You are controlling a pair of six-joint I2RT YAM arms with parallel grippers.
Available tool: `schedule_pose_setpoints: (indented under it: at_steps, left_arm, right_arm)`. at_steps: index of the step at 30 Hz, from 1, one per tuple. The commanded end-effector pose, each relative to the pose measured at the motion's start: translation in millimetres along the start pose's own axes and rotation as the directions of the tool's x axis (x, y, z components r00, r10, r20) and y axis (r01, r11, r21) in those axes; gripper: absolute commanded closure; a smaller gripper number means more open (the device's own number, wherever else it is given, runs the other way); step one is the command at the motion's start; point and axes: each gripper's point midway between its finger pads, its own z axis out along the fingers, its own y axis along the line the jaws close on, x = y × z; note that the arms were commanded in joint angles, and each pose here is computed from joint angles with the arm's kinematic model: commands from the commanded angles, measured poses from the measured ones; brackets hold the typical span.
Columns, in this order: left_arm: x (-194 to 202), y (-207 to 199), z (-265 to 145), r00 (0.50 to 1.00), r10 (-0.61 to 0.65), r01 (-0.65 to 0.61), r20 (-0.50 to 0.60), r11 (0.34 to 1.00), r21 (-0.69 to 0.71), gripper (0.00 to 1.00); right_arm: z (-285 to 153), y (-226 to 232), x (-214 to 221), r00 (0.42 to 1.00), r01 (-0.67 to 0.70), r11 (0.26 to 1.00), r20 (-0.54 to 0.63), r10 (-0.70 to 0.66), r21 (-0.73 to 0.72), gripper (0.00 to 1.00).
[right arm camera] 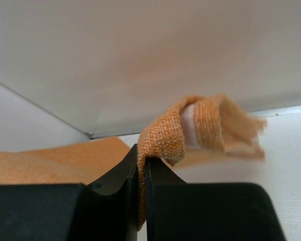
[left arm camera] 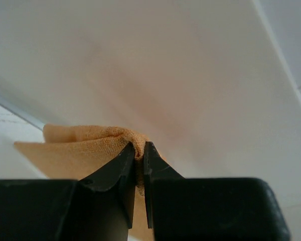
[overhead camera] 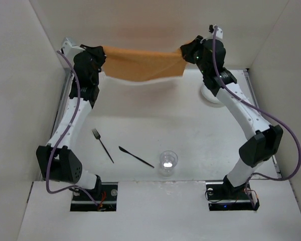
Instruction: Set the dinner table for one person
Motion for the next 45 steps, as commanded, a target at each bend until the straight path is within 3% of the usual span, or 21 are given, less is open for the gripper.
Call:
schedule_pose_setpoints:
  at_steps: [1, 3, 9, 12, 16, 26, 29, 32, 36, 39, 45]
  left_arm:
    - [-71.3, -38.3, -42.4, 0.984, -0.044, 0.023, 0.171, 0.992, 0.122, 0.98]
    - [-44.4, -8.0, -49.5, 0.989, -0.047, 0.034, 0.14, 0.995, 0.09, 0.98]
    - [84.2, 150.0, -93.9, 0.991, -0.132, 0.128, -0.018, 0.981, -0.146, 0.95]
    - [148.4, 220.3, -125.8, 0.982, -0.149, 0.115, -0.118, 0.96, -0.256, 0.94]
    - [181.8, 251.6, -149.2, 0.966, -0.161, 0.096, -0.203, 0.95, -0.296, 0.95]
    - [194.3, 274.9, -195.1, 0.95, -0.124, 0.027, -0.287, 0.947, -0.319, 0.95]
    - [196.6, 273.5, -203.4, 0.945, -0.112, 0.012, -0.307, 0.95, -0.311, 0.95]
    - [195.2, 274.6, -213.0, 0.942, -0.103, -0.004, -0.32, 0.949, -0.315, 0.94]
    - [196.6, 265.2, -227.5, 0.93, -0.104, -0.007, -0.352, 0.954, -0.3, 0.93]
    - [193.2, 253.6, -234.8, 0.928, -0.098, -0.006, -0.359, 0.961, -0.277, 0.85]
    - [172.3, 241.3, -245.0, 0.946, -0.047, -0.041, -0.32, 0.963, -0.265, 0.71]
  right_arm:
    - [-46.5, 39.7, -84.6, 0.979, -0.002, 0.992, 0.204, 0.027, -0.125, 0.91]
    - [-44.8, 18.4, -48.3, 0.987, -0.009, 0.995, 0.158, 0.025, -0.101, 0.91]
    - [-57.5, -79.2, 112.5, 0.996, -0.06, 0.998, -0.069, 0.063, 0.036, 0.9]
    - [-70.1, -120.3, 180.4, 0.98, -0.077, 0.991, -0.173, 0.095, 0.109, 0.9]
    - [-90.7, -150.4, 232.9, 0.95, -0.115, 0.976, -0.265, 0.162, 0.185, 0.91]
    - [-155.9, -176.1, 267.9, 0.922, -0.116, 0.96, -0.332, 0.2, 0.256, 0.88]
    - [-179.6, -189.3, 285.6, 0.898, -0.139, 0.941, -0.361, 0.251, 0.309, 0.79]
    - [-200.9, -198.9, 290.9, 0.888, -0.17, 0.919, -0.349, 0.299, 0.355, 0.62]
    - [-217.7, -203.0, 270.1, 0.913, -0.177, 0.908, -0.282, 0.296, 0.379, 0.54]
    - [-226.5, -198.1, 240.5, 0.943, -0.157, 0.913, -0.217, 0.252, 0.378, 0.46]
    - [-221.2, -185.0, 200.4, 0.972, -0.091, 0.93, -0.17, 0.16, 0.357, 0.45]
